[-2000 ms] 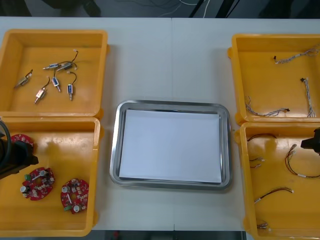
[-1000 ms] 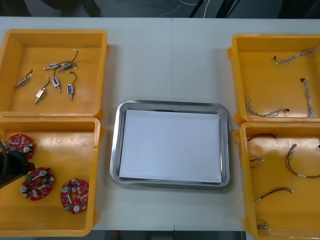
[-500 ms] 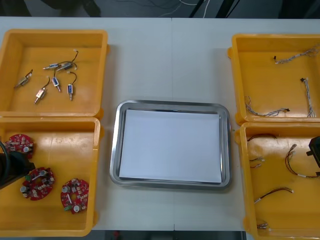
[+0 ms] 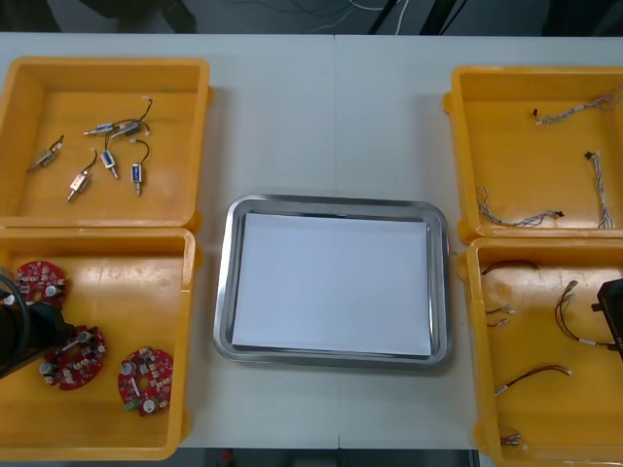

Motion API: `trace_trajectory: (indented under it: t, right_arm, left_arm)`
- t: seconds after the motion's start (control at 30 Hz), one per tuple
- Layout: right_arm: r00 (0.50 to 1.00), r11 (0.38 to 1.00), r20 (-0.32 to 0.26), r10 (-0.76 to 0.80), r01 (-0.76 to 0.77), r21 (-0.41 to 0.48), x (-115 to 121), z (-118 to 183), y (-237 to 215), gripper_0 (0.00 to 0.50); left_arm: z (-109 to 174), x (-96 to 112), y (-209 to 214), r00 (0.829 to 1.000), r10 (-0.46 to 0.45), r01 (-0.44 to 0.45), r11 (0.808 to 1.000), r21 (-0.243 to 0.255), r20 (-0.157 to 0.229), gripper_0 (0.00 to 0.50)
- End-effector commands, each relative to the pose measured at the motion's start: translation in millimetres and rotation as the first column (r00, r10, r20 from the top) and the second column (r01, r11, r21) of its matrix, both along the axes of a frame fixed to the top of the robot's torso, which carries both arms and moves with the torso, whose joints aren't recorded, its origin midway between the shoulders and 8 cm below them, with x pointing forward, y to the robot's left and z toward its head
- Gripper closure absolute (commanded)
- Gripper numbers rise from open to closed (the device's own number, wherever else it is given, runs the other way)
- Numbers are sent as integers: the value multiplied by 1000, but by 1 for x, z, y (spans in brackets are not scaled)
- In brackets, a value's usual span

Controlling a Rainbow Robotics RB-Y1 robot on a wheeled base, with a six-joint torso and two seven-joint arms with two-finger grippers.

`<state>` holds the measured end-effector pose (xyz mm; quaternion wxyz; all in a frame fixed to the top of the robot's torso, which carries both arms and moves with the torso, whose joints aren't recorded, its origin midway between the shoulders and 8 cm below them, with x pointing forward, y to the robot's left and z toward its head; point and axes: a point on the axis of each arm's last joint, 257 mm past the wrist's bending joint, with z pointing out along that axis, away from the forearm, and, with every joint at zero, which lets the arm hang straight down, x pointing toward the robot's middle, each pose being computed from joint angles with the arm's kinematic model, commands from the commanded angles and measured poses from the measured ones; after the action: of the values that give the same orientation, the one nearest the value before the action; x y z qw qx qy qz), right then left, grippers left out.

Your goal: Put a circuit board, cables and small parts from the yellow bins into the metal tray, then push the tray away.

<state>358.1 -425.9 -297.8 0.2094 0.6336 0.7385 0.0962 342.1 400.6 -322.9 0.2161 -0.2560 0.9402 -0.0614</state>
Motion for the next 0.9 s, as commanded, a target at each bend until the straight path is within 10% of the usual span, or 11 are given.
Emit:
trace_trajectory:
  t: [0.03,0.27,0.33,0.43,0.9]
  right_arm:
    - [999,998,5,-51,51,34,-14,-13,-3,0]
    - [998,996,20,-67,66,66,-13,-19,6,0]
    - [997,995,24,-70,68,72,-12,-21,9,0]
    - [997,994,26,-72,70,80,-12,-23,12,0]
    - [997,995,35,-71,68,69,-19,-32,8,0]
  left_arm:
    - [-6,-12,14,997,-75,77,994,77,-24,0]
    - [-7,-14,15,997,-74,76,994,78,-27,19]
    - [-7,-14,15,997,-74,75,994,77,-24,158]
    - [-6,-13,15,997,-69,70,995,69,-21,494]
    - [-4,-12,13,997,-69,70,996,61,-20,500]
